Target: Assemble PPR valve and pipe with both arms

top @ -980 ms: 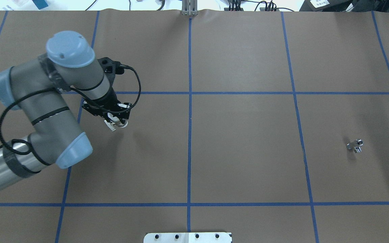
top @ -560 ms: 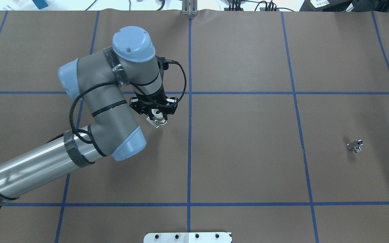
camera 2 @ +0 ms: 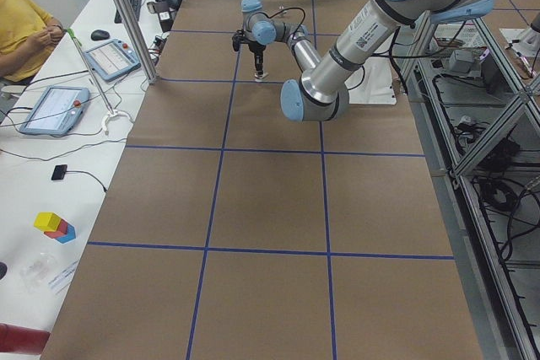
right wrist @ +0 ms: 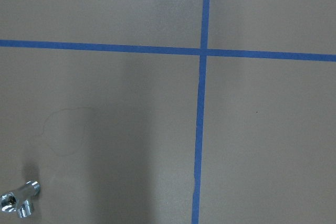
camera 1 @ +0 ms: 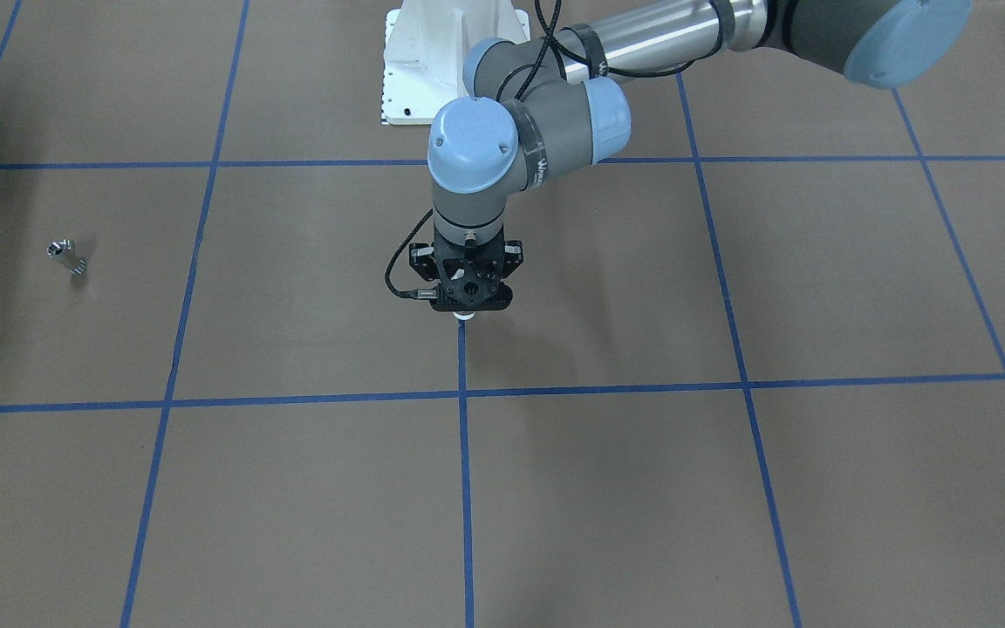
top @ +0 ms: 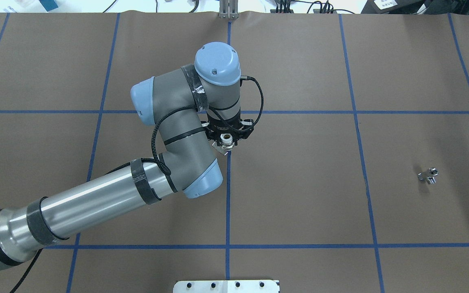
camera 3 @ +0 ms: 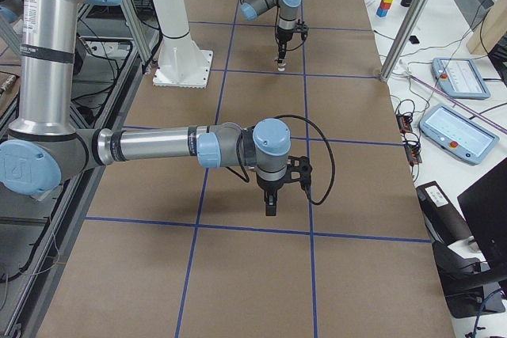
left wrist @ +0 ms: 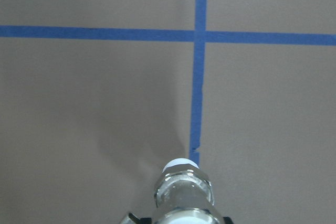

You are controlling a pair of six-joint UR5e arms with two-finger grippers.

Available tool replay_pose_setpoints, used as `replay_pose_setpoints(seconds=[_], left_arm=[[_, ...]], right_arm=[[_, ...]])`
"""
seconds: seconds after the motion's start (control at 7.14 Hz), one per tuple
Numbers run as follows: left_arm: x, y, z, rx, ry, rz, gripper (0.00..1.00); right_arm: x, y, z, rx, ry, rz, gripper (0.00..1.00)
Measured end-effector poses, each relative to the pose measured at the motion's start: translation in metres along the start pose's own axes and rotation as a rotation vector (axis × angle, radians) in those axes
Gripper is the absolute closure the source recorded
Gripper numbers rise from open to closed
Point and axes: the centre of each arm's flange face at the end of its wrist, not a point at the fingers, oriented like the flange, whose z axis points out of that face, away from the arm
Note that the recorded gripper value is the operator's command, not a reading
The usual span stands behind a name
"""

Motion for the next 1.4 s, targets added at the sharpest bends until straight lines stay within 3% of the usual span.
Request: replay_pose_setpoints(seconds=[0.42, 0.56, 0.84, 0.98, 1.4], left_arm=[[0.004, 0.004, 0.005, 0.003, -0.001, 0.007, 0.32], [0.004, 0.004, 0.006, 0.003, -0.002, 0.008, 0.20], [0.003, 0.004, 0.007, 0.002, -0.005, 0.008, 0.11], [0.002, 0.004, 0.007, 0.001, -0.005, 0.007, 0.01], [0.002, 0.002, -0.018, 0.013, 0.026, 0.005, 0.01]], right_arm=[[0.000, -0.001, 0.000, 0.000, 0.000, 0.001, 0.00], [0.000, -0.001, 0.000, 0.000, 0.000, 0.001, 0.00], [0.000, -0.001, 0.000, -0.001, 0.000, 0.001, 0.00], [0.000, -0.001, 0.000, -0.001, 0.000, 0.001, 0.00], [0.000, -0.001, 0.000, -0.001, 0.000, 0.001, 0.00]])
